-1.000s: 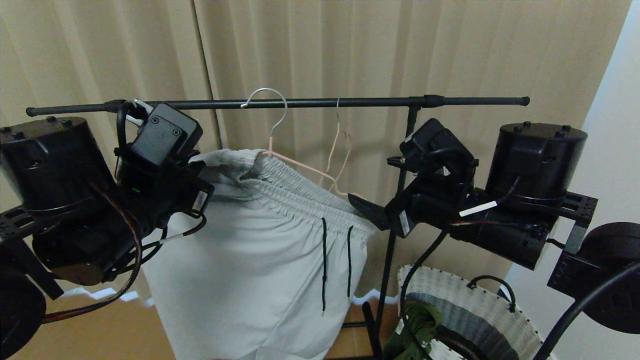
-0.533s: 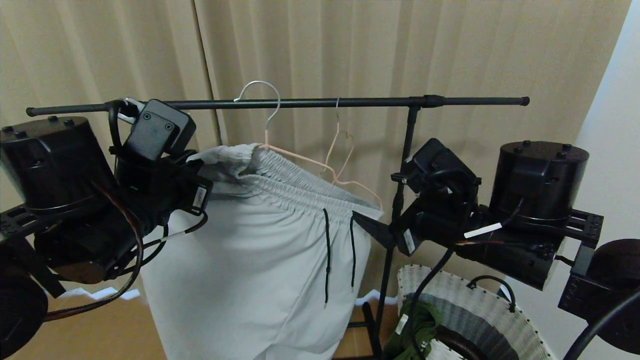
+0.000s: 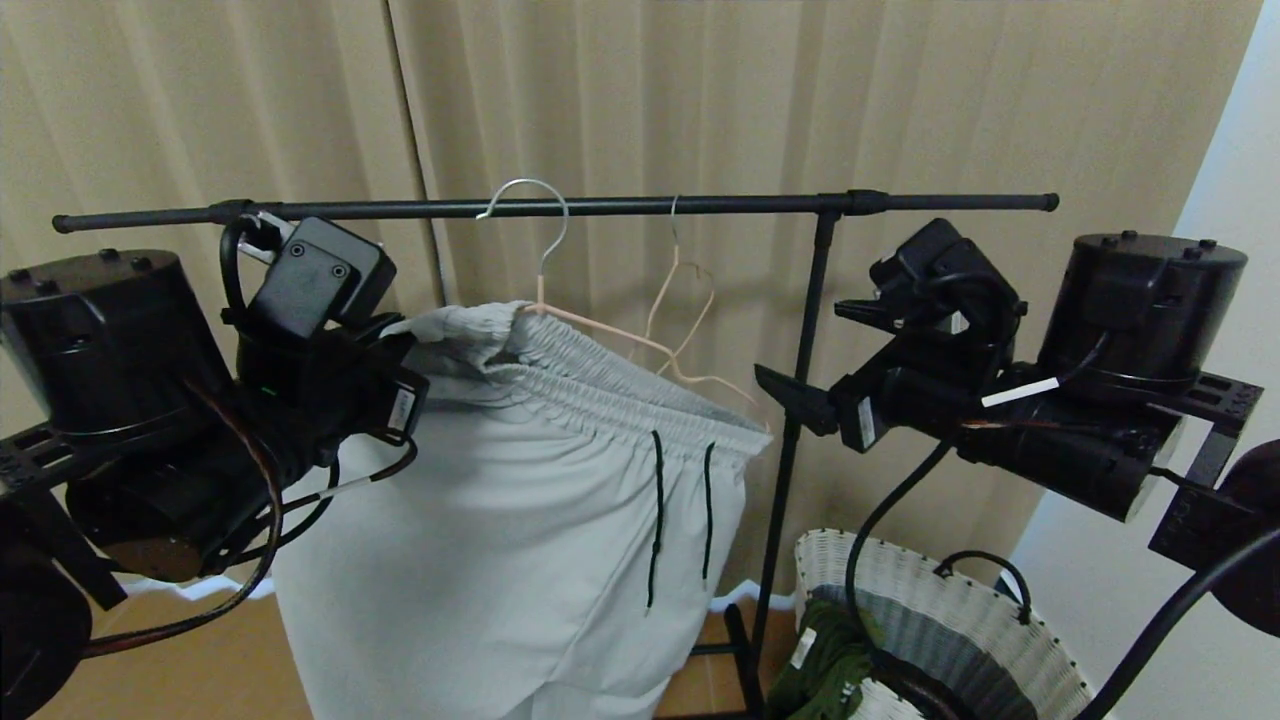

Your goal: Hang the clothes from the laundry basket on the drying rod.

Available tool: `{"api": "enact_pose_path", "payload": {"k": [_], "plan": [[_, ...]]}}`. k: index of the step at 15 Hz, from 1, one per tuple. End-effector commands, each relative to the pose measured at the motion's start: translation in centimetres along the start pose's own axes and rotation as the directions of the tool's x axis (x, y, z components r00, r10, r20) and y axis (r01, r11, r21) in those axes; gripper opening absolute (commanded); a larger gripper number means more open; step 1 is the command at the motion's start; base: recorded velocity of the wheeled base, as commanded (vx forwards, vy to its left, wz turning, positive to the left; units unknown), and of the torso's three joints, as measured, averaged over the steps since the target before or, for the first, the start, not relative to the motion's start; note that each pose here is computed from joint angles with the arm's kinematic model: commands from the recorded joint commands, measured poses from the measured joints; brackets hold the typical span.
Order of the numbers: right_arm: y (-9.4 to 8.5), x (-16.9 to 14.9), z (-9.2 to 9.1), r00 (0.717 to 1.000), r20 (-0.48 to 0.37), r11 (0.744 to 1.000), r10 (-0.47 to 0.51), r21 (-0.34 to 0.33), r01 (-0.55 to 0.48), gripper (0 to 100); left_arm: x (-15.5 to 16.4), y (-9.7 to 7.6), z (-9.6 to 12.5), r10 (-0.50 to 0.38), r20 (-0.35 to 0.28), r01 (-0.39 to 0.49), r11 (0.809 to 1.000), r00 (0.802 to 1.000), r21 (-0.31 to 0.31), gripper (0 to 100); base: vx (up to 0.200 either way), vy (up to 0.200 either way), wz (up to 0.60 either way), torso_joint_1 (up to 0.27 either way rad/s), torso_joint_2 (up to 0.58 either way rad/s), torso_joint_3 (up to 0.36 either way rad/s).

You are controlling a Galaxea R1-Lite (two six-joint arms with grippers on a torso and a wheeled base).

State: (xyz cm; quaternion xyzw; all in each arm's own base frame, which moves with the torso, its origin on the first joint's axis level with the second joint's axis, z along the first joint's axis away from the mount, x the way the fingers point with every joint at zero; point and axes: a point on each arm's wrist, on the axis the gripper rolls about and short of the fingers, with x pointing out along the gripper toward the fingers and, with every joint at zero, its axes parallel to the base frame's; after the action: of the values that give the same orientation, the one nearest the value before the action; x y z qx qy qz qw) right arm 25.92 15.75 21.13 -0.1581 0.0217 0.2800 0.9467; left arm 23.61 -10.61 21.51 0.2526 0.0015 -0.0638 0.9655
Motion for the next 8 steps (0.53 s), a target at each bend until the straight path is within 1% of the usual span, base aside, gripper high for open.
{"api": "enact_pose_path", "payload": {"k": [1,2,4,6,8], "plan": [[-0.8,-0.1,-0.2,1.0,0.0,1.0,0.0,0.004,0.0,100,-0.1,0.0,0.1,-0.02,0.016,0.02,1.0,1.0,0.006,0,0.0,0.0,0.0,0.0,0.0,0.0],[-1.4,-0.1,-0.6,0.999,0.007,0.999,0.054,0.007,-0.054,100,-0.2,0.0,0.3,-0.053,0.041,0.051,0.998,0.998,0.031,0,0.0,0.0,0.0,0.0,0.0,0.0],[-2.0,0.0,-1.1,0.996,0.001,0.996,0.088,0.014,-0.088,100,-0.6,0.2,0.6,-0.088,0.077,0.086,0.996,0.993,0.036,0,0.0,0.0,0.0,0.0,0.0,0.0],[-2.3,-0.2,-1.7,0.991,0.001,0.991,0.134,0.02,-0.134,100,-0.7,0.3,0.7,-0.095,0.093,0.092,0.995,0.991,0.042,0,0.0,0.0,0.0,0.0,0.0,0.0],[-2.6,-0.3,-2.0,0.99,-0.004,0.989,0.144,0.025,-0.143,100,-0.7,0.4,0.9,-0.102,0.119,0.098,0.994,0.988,0.038,0,0.0,0.0,0.0,0.0,0.0,0.0]]}}
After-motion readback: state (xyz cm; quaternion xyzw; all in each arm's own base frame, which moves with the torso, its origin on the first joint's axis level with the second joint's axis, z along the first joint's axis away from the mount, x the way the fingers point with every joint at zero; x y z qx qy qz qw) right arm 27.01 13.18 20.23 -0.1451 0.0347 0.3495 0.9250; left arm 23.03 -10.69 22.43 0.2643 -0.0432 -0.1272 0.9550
